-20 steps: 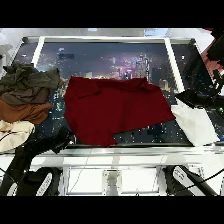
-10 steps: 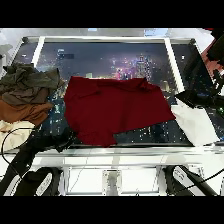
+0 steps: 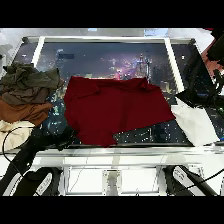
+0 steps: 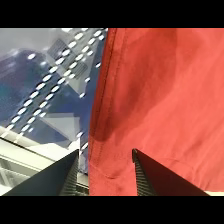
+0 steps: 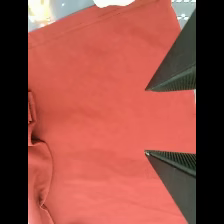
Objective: Fold the shirts.
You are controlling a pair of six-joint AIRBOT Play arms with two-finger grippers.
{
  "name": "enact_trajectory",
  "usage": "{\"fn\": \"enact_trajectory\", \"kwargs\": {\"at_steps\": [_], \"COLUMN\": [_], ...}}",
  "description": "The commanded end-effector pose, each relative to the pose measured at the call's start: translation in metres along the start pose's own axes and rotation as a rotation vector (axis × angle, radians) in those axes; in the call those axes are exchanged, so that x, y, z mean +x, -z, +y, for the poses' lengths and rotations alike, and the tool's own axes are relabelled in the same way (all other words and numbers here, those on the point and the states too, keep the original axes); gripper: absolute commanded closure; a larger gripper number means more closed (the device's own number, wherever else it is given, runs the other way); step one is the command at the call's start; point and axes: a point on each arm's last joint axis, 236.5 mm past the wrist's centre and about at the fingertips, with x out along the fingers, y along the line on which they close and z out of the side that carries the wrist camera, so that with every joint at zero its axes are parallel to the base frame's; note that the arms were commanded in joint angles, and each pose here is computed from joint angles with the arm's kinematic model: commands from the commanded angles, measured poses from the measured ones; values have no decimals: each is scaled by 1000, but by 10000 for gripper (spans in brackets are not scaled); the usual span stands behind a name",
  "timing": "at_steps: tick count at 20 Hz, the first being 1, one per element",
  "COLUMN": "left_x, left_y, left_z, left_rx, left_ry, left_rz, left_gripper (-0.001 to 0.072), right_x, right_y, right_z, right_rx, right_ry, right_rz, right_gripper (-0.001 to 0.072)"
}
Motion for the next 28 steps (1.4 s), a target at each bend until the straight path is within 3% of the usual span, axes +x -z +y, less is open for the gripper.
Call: {"fn": "enact_trajectory", "kwargs": {"at_steps": [1,5,6,7,8,12,14,15,16,17,23,24,25,27,28], "left_x": [4,8,7,7,8,21,20,20,19,17,16,18,20,22,23], "left_y": [3,7,3,0,1,20,21,19,16,14,13,14,15,17,17], "left_z": [-1,-10,-16,-22,-26,-13,-13,-16,-20,-24,-26,-24,-23,-20,-20], "left_rx": [7,49,63,78,100,121,122,128,142,152,178,171,162,147,147], "left_ry": [3,10,24,36,41,-20,-22,-17,-14,-8,-22,-30,-35,-43,-45], "left_rz": [23,50,30,11,7,85,92,86,78,75,84,91,98,111,111], "left_gripper": [354,357,385,504,556,588,572,480,339,286,288,302,378,658,695], "right_x": [0,0,0,0,0,0,0,0,0,0,0,0,0,0,1], "right_y": [-2,-2,-2,-3,-2,3,7,8,9,8,8,8,9,14,24], "right_z": [-1,0,0,0,0,2,1,0,-1,-1,-1,-1,-1,-1,-7], "right_rx": [0,2,3,3,3,3,-3,-5,-6,-6,-7,-6,-6,14,51], "right_ry": [3,1,0,-1,-1,-8,-5,-1,2,2,3,3,2,6,25], "right_rz": [-7,-10,-11,-11,-11,10,30,35,36,36,35,36,37,58,91], "right_gripper": [287,287,288,287,288,287,288,287,288,287,287,288,288,293,308]}}
